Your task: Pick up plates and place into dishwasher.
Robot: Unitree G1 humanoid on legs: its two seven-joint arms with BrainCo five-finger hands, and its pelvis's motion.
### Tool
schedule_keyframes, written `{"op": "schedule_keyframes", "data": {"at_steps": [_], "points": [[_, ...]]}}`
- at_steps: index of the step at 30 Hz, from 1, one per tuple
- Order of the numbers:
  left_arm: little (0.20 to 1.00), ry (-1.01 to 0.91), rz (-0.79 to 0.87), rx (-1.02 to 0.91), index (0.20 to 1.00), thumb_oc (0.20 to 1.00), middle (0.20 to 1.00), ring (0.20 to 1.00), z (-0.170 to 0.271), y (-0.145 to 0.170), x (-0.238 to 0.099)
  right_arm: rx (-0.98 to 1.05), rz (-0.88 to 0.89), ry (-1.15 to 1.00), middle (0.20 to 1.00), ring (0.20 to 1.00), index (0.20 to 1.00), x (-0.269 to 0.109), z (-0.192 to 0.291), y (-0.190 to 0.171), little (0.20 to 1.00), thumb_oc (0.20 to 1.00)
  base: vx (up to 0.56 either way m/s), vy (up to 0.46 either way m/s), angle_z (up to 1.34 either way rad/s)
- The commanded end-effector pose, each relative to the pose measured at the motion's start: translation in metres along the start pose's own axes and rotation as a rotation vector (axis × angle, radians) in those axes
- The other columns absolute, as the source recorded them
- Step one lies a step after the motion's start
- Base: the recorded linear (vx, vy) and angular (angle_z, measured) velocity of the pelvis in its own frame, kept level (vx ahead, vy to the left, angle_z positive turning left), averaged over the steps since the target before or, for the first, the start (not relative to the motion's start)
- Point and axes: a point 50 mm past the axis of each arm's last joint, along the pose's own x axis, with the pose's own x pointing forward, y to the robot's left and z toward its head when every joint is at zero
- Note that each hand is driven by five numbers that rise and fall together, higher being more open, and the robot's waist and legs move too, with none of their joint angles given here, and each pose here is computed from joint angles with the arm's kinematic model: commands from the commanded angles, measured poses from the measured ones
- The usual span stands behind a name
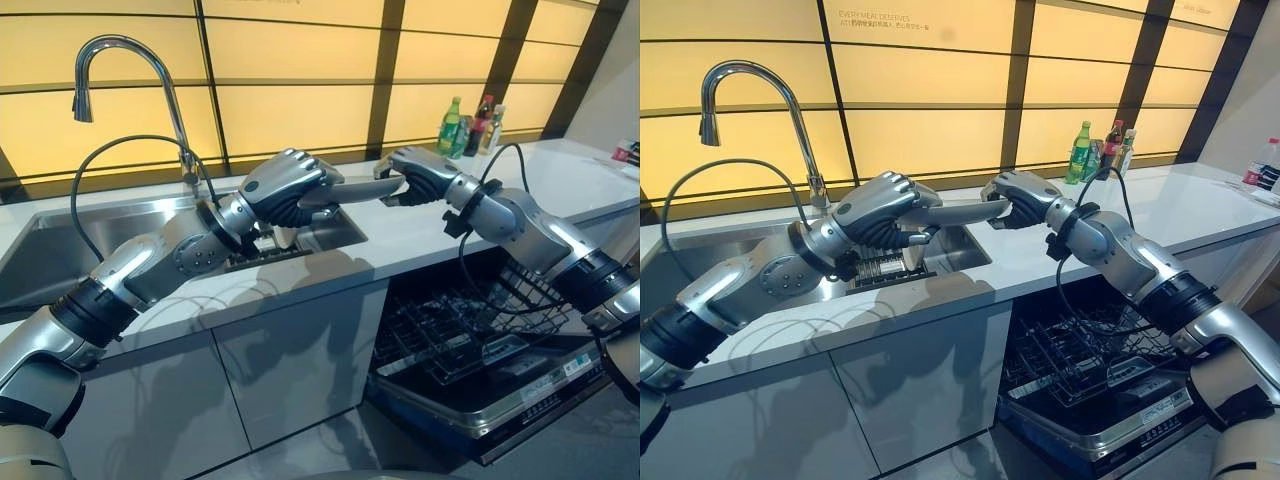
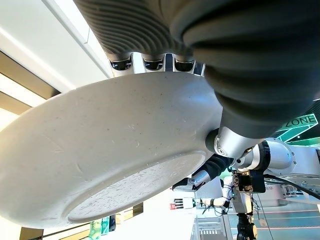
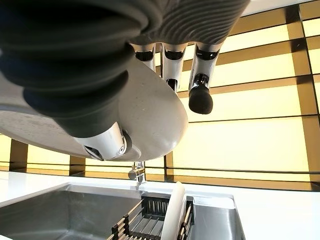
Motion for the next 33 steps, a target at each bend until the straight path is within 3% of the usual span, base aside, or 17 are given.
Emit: {"op": "schedule_keyframes", "data": {"at_steps": [1,9,20,33], "points": [[1.000,-0.033,0.196,0.045,1.000,1.000,1.000,1.000,0.000,0.043,0.016,-0.015,-0.185,0.042,0.200,0.200,0.200,-0.001,-0.010,-0.052,0.200,0.200,0.00,0.000,0.00],[1.000,0.113,0.252,0.101,1.000,1.000,1.000,1.000,-0.024,0.046,-0.010,0.072,-0.261,0.071,0.200,0.200,0.200,-0.030,-0.024,-0.046,0.200,0.200,0.00,0.001,-0.02],[1.000,0.515,0.380,0.333,1.000,1.000,1.000,1.000,-0.085,0.063,-0.085,0.140,-0.242,0.137,0.200,0.200,0.200,-0.081,-0.038,-0.042,0.200,0.200,-0.01,0.003,-0.09],[1.000,0.675,0.426,0.340,1.000,1.000,1.000,1.000,-0.085,0.061,-0.141,0.404,-0.067,0.338,0.200,0.200,0.200,-0.147,-0.058,-0.007,0.200,0.200,0.01,-0.006,-0.10]]}}
